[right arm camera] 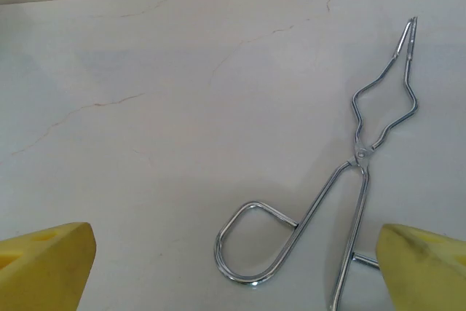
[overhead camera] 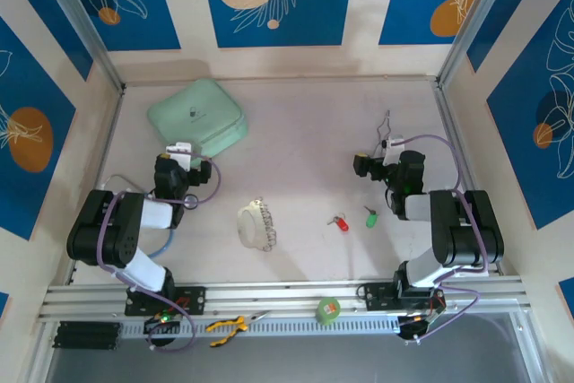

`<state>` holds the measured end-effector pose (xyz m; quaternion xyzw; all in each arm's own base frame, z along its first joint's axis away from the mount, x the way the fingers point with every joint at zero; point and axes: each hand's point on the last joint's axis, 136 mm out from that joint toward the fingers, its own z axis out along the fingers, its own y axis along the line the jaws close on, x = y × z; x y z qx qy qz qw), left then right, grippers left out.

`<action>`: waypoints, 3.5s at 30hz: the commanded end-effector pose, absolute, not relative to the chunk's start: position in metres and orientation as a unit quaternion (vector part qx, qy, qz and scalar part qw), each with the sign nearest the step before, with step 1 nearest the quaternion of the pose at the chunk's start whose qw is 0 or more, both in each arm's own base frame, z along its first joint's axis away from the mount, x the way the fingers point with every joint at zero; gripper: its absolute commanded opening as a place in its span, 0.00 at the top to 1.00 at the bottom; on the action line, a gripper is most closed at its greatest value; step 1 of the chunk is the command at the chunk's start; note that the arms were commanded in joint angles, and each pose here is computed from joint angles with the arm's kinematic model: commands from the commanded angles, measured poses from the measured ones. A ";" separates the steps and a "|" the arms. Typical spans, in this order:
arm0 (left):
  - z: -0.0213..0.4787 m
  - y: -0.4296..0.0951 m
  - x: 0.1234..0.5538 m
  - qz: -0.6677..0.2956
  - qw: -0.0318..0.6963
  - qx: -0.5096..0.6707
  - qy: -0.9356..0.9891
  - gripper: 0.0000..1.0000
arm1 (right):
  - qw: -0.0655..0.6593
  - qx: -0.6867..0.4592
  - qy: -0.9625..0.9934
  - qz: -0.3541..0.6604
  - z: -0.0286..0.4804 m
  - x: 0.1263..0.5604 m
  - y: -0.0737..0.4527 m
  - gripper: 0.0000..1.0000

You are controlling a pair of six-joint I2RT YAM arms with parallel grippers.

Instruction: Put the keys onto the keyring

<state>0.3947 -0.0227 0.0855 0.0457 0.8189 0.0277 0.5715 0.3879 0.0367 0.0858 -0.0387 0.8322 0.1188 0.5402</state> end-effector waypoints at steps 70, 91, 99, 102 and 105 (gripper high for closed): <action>0.158 -0.153 0.299 -0.140 0.460 0.215 0.850 0.17 | 0.303 -0.120 0.896 0.303 0.137 0.244 0.224 0.22; 0.077 -0.217 0.281 -0.163 0.333 0.610 0.701 0.37 | 0.423 -0.125 0.847 0.295 0.167 0.232 0.192 0.27; 0.066 -0.228 0.280 -0.179 0.292 0.652 0.676 0.42 | 0.443 -0.128 0.841 0.282 0.176 0.228 0.182 0.28; 0.064 -0.231 0.281 -0.182 0.283 0.661 0.671 0.44 | 0.444 -0.125 0.841 0.282 0.176 0.226 0.180 0.28; 0.059 -0.233 0.280 -0.177 0.264 0.672 0.669 0.47 | 0.442 -0.122 0.843 0.281 0.175 0.225 0.179 0.28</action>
